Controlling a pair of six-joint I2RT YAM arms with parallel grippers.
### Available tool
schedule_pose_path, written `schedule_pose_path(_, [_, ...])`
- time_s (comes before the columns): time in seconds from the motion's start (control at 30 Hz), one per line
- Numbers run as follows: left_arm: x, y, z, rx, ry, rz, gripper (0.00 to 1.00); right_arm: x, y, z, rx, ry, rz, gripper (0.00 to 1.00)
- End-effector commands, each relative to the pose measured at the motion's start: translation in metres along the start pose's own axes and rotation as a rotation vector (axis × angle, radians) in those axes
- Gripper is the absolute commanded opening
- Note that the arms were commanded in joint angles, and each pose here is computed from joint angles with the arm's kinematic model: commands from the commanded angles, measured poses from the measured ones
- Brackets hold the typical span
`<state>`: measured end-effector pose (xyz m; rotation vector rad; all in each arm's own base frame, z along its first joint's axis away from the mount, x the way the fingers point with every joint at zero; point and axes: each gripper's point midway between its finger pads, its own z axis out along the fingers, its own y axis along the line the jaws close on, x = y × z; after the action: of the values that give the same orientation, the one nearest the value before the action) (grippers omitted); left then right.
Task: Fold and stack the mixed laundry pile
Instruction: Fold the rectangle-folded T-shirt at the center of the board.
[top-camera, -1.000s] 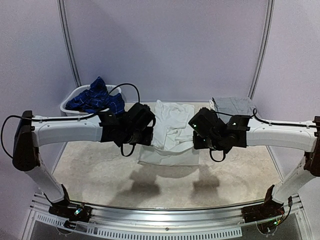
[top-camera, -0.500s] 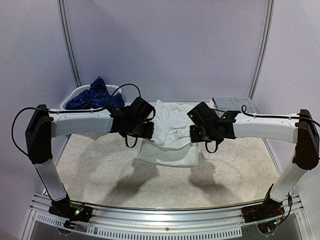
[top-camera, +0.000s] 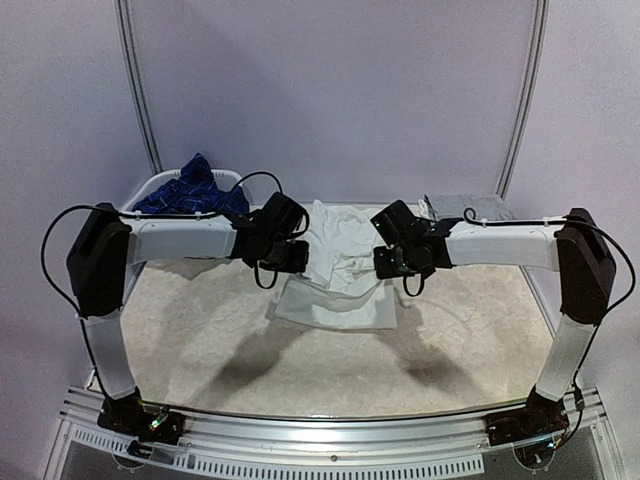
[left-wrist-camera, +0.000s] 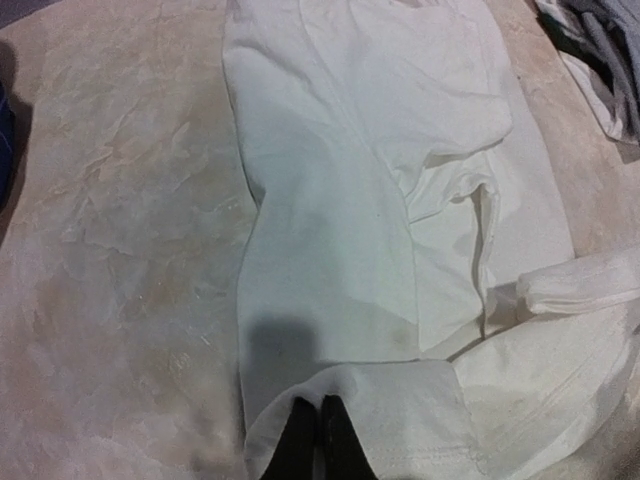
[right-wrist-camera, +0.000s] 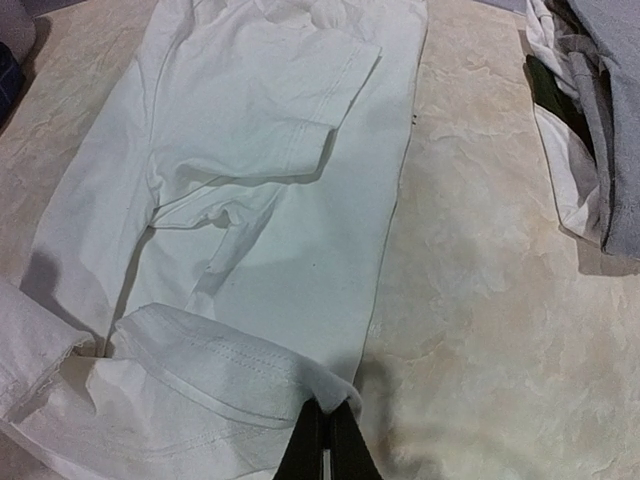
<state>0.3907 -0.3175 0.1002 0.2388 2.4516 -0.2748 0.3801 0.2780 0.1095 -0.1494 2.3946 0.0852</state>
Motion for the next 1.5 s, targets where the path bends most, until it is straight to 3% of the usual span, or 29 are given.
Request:
schedule_pose_path(0.0, [-0.009, 0.007, 0.016, 0.013, 0.004, -0.022, 0.0, -0.008, -0.003, 0.016, 0.009, 0.0, 0.005, 0.0])
schedule_pose_path(0.37, [-0.008, 0.01, 0.045, 0.025, 0.044, -0.045, 0.0, 0.004, -0.016, 0.046, 0.051, 0.065, 0.023, 0.0])
schedule_pose_path(0.53, [-0.009, 0.026, 0.051, -0.044, 0.042, -0.072, 0.0, 0.008, -0.02, 0.062, 0.038, 0.109, 0.056, 0.14])
schedule_pose_path(0.73, [-0.015, 0.039, 0.064, -0.066, 0.049, -0.116, 0.01, -0.013, -0.021, 0.071, 0.026, 0.101, 0.075, 0.21])
schedule_pose_path(0.83, [-0.018, 0.044, 0.072, -0.081, 0.069, -0.125, 0.04, -0.029, -0.025, 0.072, 0.042, 0.095, 0.078, 0.33])
schedule_pose_path(1.0, [-0.025, 0.047, 0.079, -0.059, 0.081, -0.158, 0.19, -0.049, -0.029, 0.062, 0.071, 0.076, 0.07, 0.37])
schedule_pose_path(1.13, [-0.032, 0.051, 0.068, -0.062, 0.06, -0.174, 0.48, -0.056, -0.019, 0.039, -0.004, 0.061, 0.061, 0.37])
schedule_pose_path(1.3, [-0.043, 0.072, 0.031, -0.142, -0.015, -0.176, 0.75, -0.041, 0.016, 0.007, -0.14, 0.06, 0.004, 0.33])
schedule_pose_path(1.4, [-0.046, 0.086, 0.0, -0.191, -0.08, -0.162, 0.86, -0.024, 0.048, -0.008, -0.246, 0.07, -0.038, 0.28])
schedule_pose_path(1.47, [-0.045, 0.095, -0.022, -0.22, -0.121, -0.153, 0.88, -0.014, 0.07, -0.017, -0.315, 0.084, -0.066, 0.23])
